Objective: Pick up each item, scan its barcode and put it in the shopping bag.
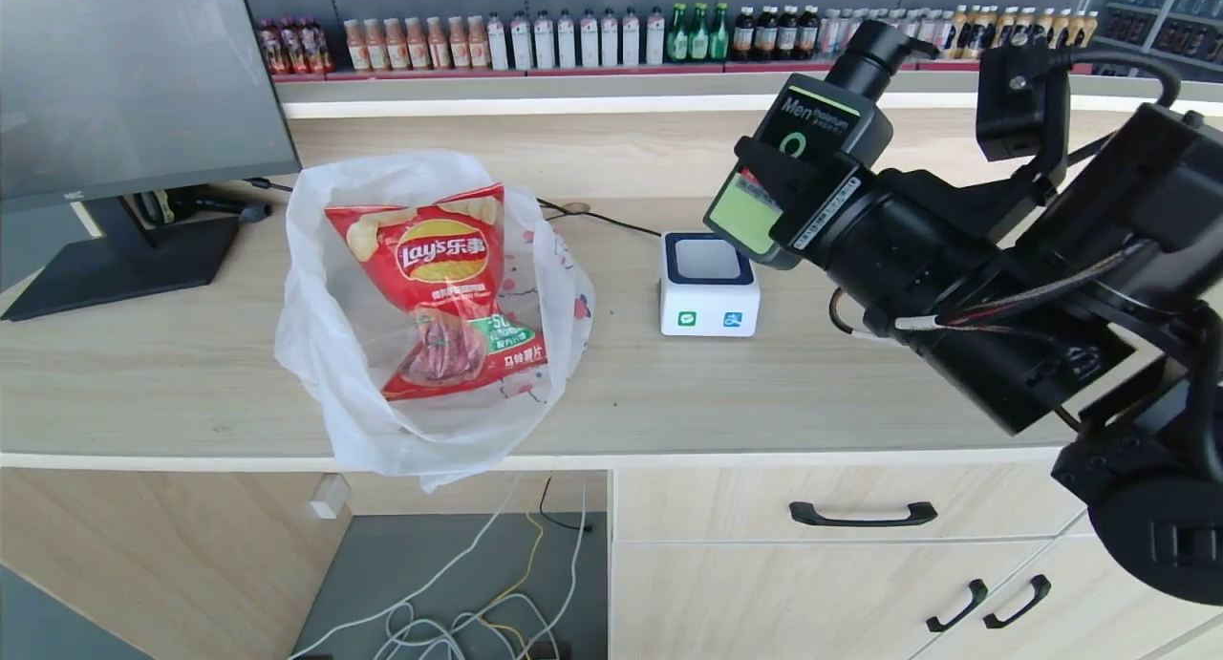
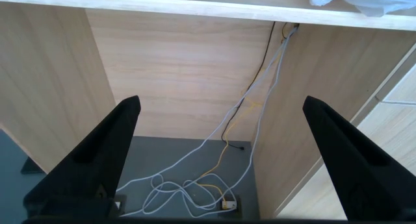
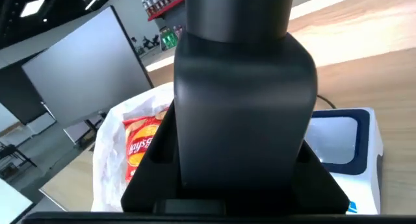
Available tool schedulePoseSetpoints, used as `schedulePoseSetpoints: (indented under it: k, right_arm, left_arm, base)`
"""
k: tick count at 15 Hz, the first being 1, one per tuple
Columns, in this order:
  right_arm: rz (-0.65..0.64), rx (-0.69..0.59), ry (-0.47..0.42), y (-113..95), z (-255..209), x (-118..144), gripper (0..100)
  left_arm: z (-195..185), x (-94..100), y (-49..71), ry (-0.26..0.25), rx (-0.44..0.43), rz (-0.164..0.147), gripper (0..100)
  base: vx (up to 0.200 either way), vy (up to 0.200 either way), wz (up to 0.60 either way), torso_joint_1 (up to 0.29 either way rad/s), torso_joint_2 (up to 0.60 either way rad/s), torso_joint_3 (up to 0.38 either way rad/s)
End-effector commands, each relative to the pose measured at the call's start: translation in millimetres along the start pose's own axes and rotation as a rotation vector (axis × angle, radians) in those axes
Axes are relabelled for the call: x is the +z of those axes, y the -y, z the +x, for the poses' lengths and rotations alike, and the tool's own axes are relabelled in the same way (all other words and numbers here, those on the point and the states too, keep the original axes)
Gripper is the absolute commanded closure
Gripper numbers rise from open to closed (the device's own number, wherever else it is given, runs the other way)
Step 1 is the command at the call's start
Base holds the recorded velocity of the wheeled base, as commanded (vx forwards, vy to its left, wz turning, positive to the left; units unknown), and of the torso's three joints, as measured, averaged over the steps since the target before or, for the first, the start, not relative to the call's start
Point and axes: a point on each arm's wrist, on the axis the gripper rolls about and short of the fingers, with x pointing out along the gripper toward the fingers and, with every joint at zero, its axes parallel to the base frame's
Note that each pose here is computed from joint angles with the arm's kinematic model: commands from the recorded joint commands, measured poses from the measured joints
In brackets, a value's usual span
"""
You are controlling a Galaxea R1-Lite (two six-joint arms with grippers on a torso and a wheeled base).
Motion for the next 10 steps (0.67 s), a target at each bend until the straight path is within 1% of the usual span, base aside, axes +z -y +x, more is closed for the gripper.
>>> schedulePoseSetpoints:
  k: [1,4,5,8,10]
  right_arm:
    - [0.073,-0.004,-0.023,-7.3,23.0,0.5,100]
    - [0.148,-0.026,-0.071,-6.6,39.3,-10.8,100]
    - [0.164,-0.044,-0.096,-2.7,44.4,-19.4,100]
    - [0.187,-0.062,-0.122,3.1,50.2,-33.0,100]
    - [0.181,-0.083,-0.127,13.0,57.1,-39.8,100]
  left_arm:
    - [0.0,0.0,0.0,0.0,-0.001,0.0,0]
    - [0.0,0.0,0.0,0.0,-0.001,0.0,0]
    - [0.0,0.0,0.0,0.0,0.001,0.0,0]
    - [0.0,0.0,0.0,0.0,-0.001,0.0,0]
    - [0.0,0.0,0.0,0.0,-0.001,0.0,0]
  base:
    - [0.0,0.0,0.0,0.0,0.0,0.0]
    - [0.0,0.0,0.0,0.0,0.0,0.0]
    - [0.0,0.0,0.0,0.0,0.0,0.0]
    - [0.0,0.0,0.0,0.0,0.0,0.0]
    - [0.0,0.0,0.0,0.0,0.0,0.0]
